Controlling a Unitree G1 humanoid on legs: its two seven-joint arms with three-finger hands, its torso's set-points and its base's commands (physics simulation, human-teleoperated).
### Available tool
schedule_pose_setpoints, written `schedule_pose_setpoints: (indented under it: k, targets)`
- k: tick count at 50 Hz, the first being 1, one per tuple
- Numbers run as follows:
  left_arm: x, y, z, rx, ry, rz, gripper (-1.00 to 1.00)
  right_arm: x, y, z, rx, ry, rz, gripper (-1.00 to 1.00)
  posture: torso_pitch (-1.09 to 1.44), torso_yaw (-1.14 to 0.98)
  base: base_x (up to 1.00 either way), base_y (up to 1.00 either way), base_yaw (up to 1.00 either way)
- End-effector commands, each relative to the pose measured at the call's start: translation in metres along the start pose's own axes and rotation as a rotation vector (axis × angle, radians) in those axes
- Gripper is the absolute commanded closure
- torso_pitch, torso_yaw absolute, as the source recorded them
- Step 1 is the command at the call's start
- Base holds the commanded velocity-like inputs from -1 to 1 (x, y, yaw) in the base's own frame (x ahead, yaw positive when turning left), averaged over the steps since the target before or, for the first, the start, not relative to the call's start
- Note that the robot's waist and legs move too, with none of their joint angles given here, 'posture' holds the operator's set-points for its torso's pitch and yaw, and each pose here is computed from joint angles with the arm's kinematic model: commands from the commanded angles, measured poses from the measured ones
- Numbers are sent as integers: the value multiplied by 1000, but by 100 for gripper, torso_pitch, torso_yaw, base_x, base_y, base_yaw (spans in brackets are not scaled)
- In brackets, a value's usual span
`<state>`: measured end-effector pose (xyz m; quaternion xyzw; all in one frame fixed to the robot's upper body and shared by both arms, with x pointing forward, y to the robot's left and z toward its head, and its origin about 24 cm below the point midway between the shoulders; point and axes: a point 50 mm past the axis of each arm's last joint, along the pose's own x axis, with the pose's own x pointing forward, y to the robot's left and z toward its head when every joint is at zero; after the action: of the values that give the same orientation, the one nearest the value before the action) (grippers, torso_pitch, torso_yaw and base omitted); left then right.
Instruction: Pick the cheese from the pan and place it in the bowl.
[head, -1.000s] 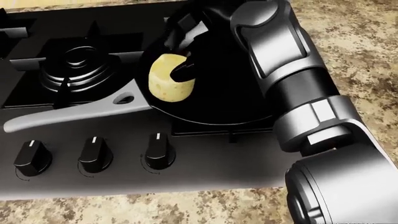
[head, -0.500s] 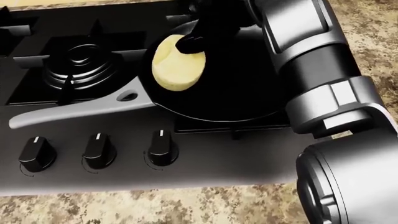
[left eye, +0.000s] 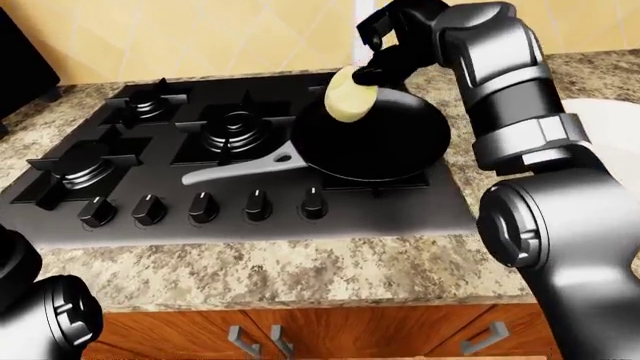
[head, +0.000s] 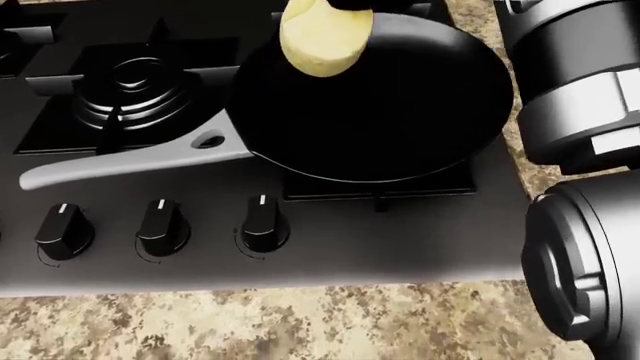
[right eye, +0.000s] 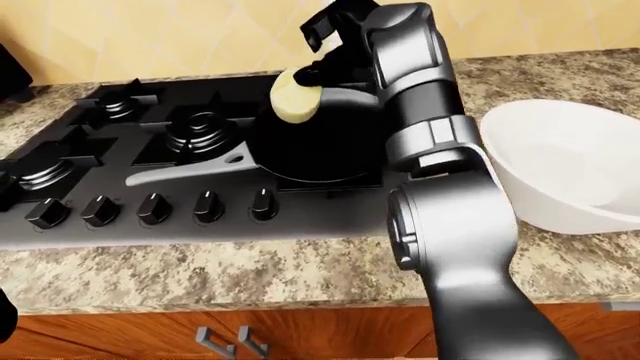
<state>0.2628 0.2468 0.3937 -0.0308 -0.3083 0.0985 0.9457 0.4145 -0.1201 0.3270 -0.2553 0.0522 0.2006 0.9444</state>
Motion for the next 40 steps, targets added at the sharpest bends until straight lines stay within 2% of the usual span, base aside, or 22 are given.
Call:
schedule_pose_setpoints:
  k: [1,12,20,29,40]
  targets:
    - [-1,1,16,-6,-75,5,-100,-15,-14,30,-50,-103,-68,100,0,0,0,0,0]
    - [-2,-3,11,7,-69,-5,-100,-39,-47,30,-26,-100,-184,100,0,0,0,0,0]
    - [-1,-4,10,11,-69,-6,-100,-62,-76,32,-3,-103,-298,100,0,0,0,0,0]
    - [-3,-5,13,15,-74,-5,-100,-77,-97,19,39,-85,-391,100,0,0,0,0,0]
    - [-3,-8,10,24,-70,-12,-100,-115,-126,13,54,-65,-496,100,0,0,0,0,0]
